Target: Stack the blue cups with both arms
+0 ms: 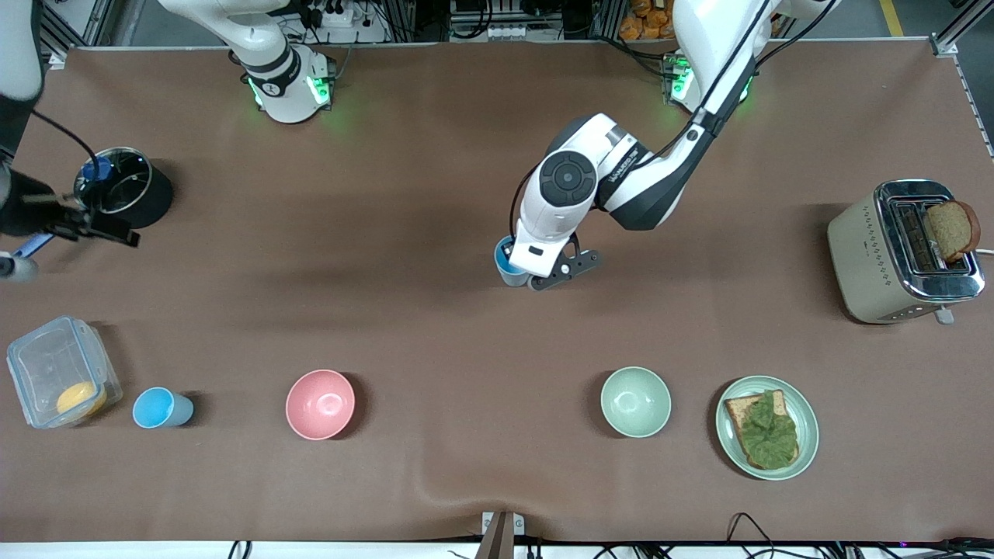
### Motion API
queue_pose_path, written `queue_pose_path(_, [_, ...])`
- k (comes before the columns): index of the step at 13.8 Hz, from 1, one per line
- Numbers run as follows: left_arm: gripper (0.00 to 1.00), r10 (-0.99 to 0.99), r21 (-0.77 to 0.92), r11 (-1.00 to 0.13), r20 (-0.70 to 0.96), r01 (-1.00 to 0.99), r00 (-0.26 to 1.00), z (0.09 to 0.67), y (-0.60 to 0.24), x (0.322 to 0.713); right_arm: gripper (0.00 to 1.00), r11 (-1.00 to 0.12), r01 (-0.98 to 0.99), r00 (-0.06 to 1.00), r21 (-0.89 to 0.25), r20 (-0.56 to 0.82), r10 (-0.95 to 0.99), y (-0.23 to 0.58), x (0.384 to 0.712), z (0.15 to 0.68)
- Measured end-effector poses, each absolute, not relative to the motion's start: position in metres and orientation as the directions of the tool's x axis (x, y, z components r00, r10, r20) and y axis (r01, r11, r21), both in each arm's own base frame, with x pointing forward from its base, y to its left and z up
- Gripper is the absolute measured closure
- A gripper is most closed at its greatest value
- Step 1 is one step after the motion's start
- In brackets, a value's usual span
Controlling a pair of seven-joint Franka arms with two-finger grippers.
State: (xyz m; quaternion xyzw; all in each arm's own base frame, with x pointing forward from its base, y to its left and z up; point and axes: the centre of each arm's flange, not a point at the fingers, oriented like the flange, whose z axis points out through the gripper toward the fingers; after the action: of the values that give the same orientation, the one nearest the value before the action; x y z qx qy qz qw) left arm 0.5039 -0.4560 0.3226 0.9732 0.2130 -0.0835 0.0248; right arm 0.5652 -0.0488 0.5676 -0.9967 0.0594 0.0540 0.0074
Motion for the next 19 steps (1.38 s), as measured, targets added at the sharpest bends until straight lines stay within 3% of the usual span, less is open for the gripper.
queue_pose_path(4, [0.97, 0.423, 0.014, -0.902, -0.173, 0.432, 0.889, 0.315, -0.461, 0.499, 0.00, -0.996, -0.088, 0.990, 0.011, -0.110, -0.088, -0.036, 0.544, 0.600])
queue_pose_path(10, [0.97, 0.439, 0.007, -0.894, -0.177, 0.447, 0.881, 0.307, -0.465, 0.496, 0.00, -0.997, -0.078, 0.993, 0.010, -0.087, -0.079, -0.029, 0.543, 0.618])
queue_pose_path(11, [0.91, 0.441, 0.012, -0.893, -0.174, 0.450, 0.881, 0.309, -0.464, 0.498, 0.00, -0.997, -0.076, 0.993, 0.011, -0.087, -0.077, -0.028, 0.543, 0.618])
queue_pose_path(14, [0.59, 0.444, 0.045, -0.892, -0.109, 0.450, 0.890, 0.337, -0.455, 0.515, 0.00, -0.997, -0.075, 0.994, 0.011, -0.083, -0.076, -0.027, 0.544, 0.620])
queue_pose_path(19, [0.05, 0.423, 0.059, -0.906, 0.169, 0.419, 0.890, 0.474, -0.361, 0.567, 0.00, -0.990, -0.139, 0.987, 0.015, -0.080, -0.140, -0.027, 0.546, 0.618])
